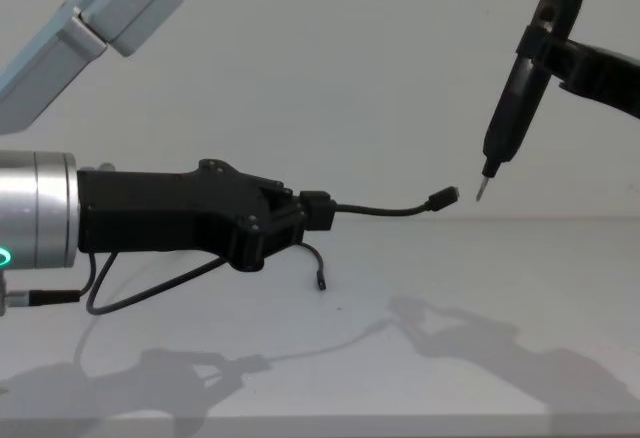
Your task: Pick up the data cable with the one hand.
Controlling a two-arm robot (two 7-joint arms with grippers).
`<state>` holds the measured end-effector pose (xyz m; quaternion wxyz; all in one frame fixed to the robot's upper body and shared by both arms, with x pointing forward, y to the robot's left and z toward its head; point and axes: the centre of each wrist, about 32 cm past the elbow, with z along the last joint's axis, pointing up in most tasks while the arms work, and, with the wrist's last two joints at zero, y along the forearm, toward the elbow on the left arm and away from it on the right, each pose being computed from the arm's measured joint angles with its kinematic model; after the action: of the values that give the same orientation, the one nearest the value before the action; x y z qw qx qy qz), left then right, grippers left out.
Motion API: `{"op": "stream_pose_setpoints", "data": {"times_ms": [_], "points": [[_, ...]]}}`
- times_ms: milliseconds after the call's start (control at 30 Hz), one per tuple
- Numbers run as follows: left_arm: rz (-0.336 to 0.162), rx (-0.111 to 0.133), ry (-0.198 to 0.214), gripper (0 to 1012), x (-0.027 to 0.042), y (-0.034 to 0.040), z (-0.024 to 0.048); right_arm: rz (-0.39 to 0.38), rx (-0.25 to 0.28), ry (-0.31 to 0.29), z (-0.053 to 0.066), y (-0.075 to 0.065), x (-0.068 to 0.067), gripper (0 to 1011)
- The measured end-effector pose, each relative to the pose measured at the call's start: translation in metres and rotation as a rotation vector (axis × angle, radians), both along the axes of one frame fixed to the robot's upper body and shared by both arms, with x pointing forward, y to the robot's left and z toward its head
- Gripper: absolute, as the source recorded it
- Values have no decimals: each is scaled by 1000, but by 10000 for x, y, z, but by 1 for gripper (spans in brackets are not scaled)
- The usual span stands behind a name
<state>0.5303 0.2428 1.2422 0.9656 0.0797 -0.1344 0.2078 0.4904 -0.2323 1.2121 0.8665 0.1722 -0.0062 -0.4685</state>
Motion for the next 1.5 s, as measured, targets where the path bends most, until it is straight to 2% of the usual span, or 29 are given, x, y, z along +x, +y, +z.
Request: {"op": "stream_pose_setpoints", "data": {"times_ms": [1500], "points": [[0,0,0,42,0,0,0,70,42,-6,-48,1,164,269]]}}
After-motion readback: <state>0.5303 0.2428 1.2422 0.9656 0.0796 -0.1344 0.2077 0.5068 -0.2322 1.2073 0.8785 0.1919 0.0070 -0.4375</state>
